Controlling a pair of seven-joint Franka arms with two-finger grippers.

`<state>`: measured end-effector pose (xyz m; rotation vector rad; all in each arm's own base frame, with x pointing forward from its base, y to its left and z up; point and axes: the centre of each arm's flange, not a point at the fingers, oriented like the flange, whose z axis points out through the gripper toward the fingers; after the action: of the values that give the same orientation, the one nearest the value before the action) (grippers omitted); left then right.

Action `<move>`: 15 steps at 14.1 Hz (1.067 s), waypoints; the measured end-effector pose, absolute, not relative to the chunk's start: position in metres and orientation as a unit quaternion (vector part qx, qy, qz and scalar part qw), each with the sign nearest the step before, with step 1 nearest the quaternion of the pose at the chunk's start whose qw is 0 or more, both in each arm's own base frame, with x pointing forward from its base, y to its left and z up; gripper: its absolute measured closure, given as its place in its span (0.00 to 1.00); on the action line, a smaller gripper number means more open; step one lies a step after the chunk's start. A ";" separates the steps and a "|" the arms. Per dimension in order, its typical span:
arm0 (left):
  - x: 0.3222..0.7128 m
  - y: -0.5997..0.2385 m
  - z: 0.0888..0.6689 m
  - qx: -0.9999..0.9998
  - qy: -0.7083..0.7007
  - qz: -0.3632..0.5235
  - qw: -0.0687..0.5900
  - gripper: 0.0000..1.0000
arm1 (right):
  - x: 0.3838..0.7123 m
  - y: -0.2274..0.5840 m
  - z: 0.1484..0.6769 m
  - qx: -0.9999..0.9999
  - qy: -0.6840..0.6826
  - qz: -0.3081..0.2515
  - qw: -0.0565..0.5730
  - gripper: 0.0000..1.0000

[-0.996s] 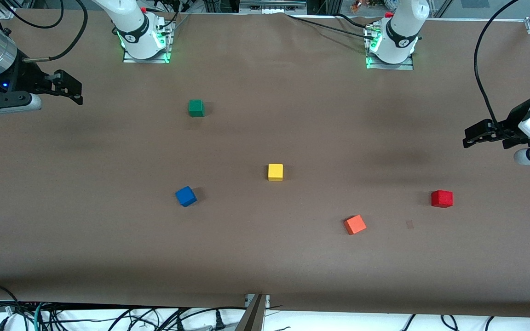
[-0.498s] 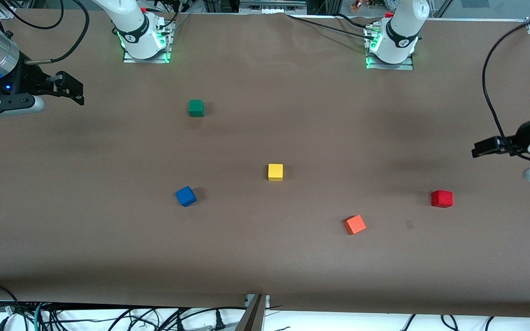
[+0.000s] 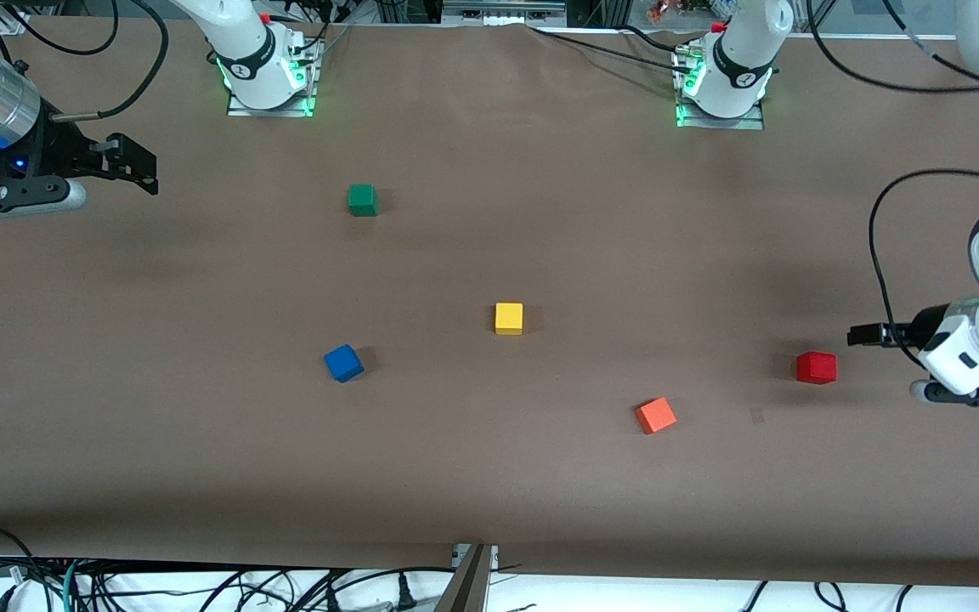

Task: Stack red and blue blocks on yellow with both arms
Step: 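Lower the left gripper over the red block and close on it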

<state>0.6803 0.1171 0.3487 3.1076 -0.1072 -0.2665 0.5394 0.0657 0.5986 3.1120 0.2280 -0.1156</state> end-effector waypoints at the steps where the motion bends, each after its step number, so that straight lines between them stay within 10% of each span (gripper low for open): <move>1: 0.683 0.132 0.328 0.995 -0.052 -0.082 0.011 0.00 | 0.539 0.066 0.599 0.997 0.073 -0.037 0.010 0.00; 15: 0.677 0.119 0.197 0.994 -0.089 -0.056 0.041 0.00 | 0.539 0.070 0.597 0.996 0.077 -0.039 0.010 0.00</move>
<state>0.6766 0.1193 0.1971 3.0425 -0.2721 -0.1705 0.5390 0.0701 0.5967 3.1102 0.2404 -0.1221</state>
